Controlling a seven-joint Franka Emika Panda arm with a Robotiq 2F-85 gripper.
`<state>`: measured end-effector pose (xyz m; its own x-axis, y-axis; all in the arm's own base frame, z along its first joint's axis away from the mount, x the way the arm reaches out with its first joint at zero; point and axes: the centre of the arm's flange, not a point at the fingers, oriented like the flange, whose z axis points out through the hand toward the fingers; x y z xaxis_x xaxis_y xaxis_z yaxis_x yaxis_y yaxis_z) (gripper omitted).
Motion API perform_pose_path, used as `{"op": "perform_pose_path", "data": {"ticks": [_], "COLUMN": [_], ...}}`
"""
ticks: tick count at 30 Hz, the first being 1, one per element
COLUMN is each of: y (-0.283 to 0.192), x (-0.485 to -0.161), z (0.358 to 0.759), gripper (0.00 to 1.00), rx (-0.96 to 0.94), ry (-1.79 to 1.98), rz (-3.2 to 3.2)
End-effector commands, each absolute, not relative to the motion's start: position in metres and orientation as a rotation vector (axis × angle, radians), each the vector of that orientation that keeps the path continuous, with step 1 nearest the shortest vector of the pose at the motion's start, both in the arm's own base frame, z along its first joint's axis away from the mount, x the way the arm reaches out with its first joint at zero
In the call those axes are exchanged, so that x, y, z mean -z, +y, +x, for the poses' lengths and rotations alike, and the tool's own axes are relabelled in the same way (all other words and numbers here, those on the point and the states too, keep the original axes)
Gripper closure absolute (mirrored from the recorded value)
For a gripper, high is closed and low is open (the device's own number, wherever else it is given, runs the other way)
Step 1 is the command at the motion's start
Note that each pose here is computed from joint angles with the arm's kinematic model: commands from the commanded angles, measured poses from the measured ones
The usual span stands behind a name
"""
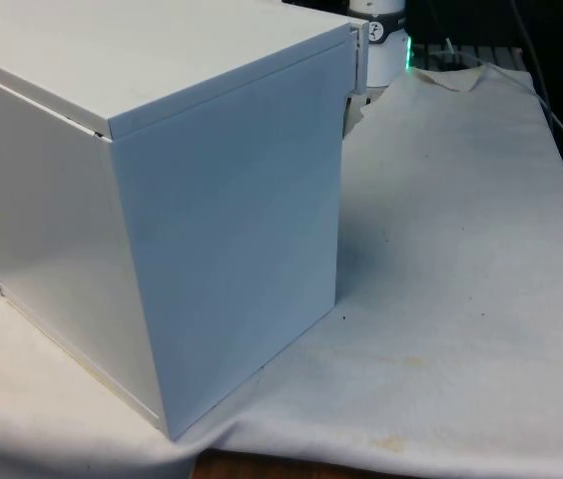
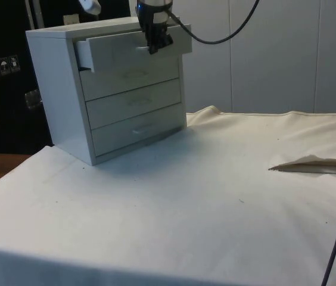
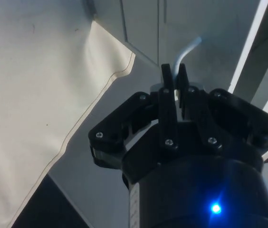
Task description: Open the drawer, then close it.
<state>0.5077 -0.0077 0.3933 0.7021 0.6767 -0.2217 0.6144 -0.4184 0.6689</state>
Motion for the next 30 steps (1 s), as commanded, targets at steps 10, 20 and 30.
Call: {"op": "perform_pose_path", "data": {"ticks": [10, 20, 30], "y": [-0.001, 0.01, 0.02], "x": [-0.392, -0.395, -0.396], "z": [0.49, 0.478, 0.46], "gripper": [1.0, 1.0, 1.0], "rx": [-0.102, -0.087, -0.076], "ry": [0.986, 0.997, 1.011], "rz": [2.144, 2.152, 2.159]}}
